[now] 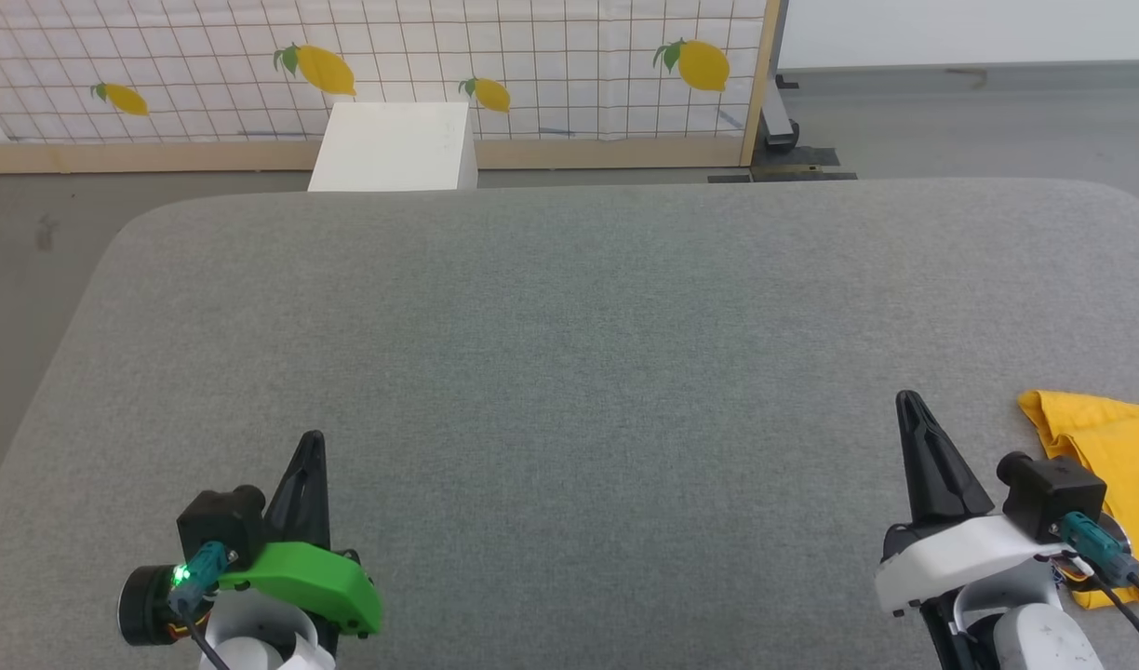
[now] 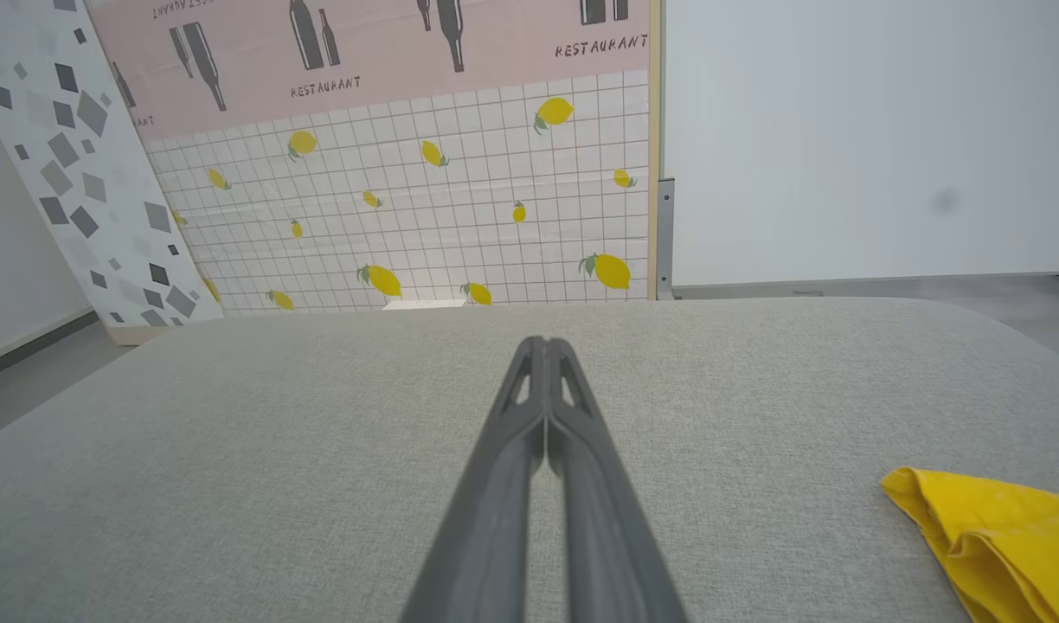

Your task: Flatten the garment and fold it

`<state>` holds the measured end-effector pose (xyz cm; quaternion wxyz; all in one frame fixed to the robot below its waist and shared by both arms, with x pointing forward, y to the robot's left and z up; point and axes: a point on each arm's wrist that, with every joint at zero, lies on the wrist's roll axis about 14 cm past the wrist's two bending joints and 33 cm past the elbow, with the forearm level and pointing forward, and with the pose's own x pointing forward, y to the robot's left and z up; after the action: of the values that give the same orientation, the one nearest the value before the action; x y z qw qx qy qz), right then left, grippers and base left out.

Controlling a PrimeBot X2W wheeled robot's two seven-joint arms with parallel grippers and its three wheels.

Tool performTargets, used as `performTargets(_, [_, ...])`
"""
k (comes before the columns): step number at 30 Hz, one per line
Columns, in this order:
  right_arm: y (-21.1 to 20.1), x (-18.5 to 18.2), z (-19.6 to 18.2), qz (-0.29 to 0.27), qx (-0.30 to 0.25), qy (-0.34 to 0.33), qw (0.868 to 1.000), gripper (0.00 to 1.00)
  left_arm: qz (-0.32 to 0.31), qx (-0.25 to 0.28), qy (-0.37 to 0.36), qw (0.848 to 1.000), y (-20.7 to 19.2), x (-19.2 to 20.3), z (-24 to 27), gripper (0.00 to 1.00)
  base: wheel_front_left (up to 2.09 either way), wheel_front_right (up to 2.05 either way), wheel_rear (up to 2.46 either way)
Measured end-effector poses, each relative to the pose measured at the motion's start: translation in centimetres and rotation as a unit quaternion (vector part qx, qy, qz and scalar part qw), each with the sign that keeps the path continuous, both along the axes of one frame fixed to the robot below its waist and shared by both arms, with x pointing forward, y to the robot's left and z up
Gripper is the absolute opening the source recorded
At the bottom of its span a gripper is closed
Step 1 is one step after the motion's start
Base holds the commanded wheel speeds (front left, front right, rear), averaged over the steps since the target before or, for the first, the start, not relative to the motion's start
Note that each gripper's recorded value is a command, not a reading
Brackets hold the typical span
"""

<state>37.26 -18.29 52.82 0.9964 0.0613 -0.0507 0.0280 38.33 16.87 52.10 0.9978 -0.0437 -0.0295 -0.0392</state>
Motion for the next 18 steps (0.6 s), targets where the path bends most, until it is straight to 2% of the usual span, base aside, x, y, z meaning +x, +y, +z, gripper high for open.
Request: performTargets(18, [0.6, 0.04, -0.07, 0.01, -0.02, 0.012, 1.0, 0.0, 0.003, 0.017, 0.007, 1.0, 0.02, -0.16, 0.13, 0.0, 0.0, 0.0, 0.0])
